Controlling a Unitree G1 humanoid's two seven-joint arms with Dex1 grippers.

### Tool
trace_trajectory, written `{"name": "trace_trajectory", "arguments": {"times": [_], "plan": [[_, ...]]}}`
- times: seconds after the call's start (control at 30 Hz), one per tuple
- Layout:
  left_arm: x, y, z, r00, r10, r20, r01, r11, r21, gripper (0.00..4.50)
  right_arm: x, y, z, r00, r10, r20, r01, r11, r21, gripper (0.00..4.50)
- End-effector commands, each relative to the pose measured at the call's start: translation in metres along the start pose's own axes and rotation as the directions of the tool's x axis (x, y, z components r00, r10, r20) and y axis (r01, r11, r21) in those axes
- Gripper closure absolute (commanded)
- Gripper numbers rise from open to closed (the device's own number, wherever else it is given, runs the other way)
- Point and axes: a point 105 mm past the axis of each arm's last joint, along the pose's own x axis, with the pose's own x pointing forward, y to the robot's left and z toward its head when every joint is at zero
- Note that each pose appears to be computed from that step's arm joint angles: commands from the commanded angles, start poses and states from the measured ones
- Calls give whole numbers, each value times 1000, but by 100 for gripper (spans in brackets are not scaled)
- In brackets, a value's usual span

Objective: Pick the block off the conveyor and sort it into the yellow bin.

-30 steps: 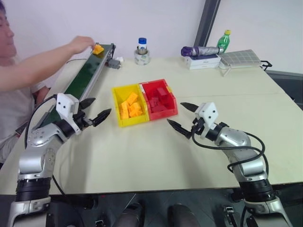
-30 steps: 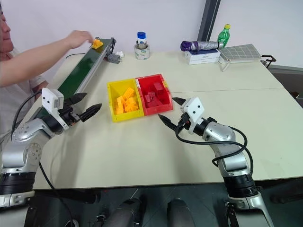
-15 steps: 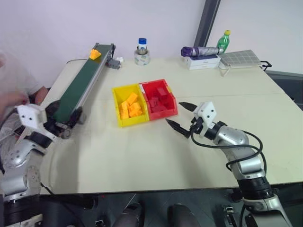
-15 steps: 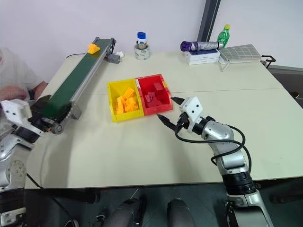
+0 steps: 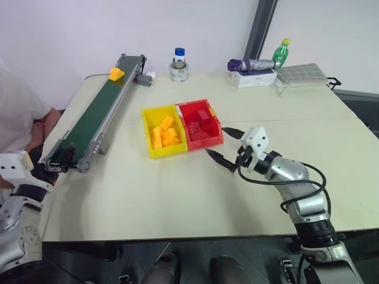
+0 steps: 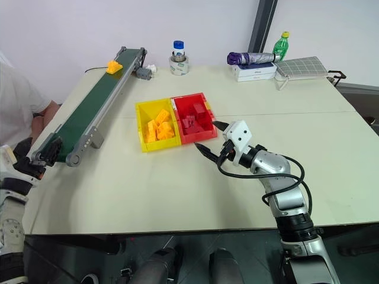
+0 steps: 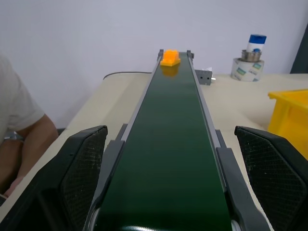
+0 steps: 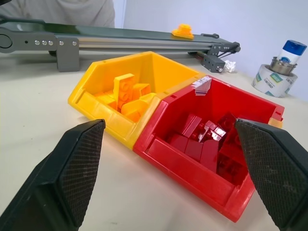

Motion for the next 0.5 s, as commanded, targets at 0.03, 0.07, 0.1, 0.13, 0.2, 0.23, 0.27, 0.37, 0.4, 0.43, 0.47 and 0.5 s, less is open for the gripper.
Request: {"name": "trace_trajectory", "arguments": {"times": [0.03, 0.07, 0.1, 0.13, 0.2, 0.23, 0.27, 0.37, 0.4, 0.43, 0.47, 0.5], "plan": [[4, 0, 15, 999, -3, 53, 1, 999, 44, 4, 2, -1, 15, 999, 0, 49, 2, 999, -37, 0], [5, 0, 16, 999, -3, 53, 1, 999, 44, 4, 2, -1, 14, 999, -1, 49, 3, 999, -37, 0], [6, -1, 16, 999, -3, 52, 1, 999, 44, 4, 2, -1, 14, 999, -1, 49, 3, 999, -37, 0], [7, -1, 16, 999, -3, 51, 0, 999, 46, 4, 2, -1, 14, 999, -2, 49, 4, 999, -36, 0], [8, -2, 16, 999, -4, 52, 1, 999, 46, 4, 2, -1, 14, 999, -2, 49, 4, 999, -35, 0], [9, -2, 16, 999, -7, 50, 4, 999, 48, 4, 2, -1, 14, 999, -2, 48, 4, 999, -35, 0], [9, -2, 16, 999, -5, 50, 3, 999, 49, 4, 2, -1, 14, 999, -2, 49, 3, 999, -35, 0], [10, -2, 16, 999, 7, 43, -10, 998, 66, 4, 1, -1, 13, 999, -2, 49, 4, 999, -34, 0], [11, -2, 16, 999, 10, 44, -13, 998, 68, 4, 1, -1, 14, 999, -2, 49, 3, 999, -34, 0], [11, -1, 16, 999, 16, 44, -19, 997, 76, 4, 1, -1, 14, 999, -1, 49, 3, 999, -34, 0], [11, -1, 16, 999, 19, 45, -22, 996, 82, 4, 1, -1, 13, 999, -1, 48, 2, 999, -34, 0], [12, -1, 17, 999, 20, 46, -24, 996, 82, 4, 1, -1, 13, 999, 0, 49, 2, 999, -35, 0]]}}
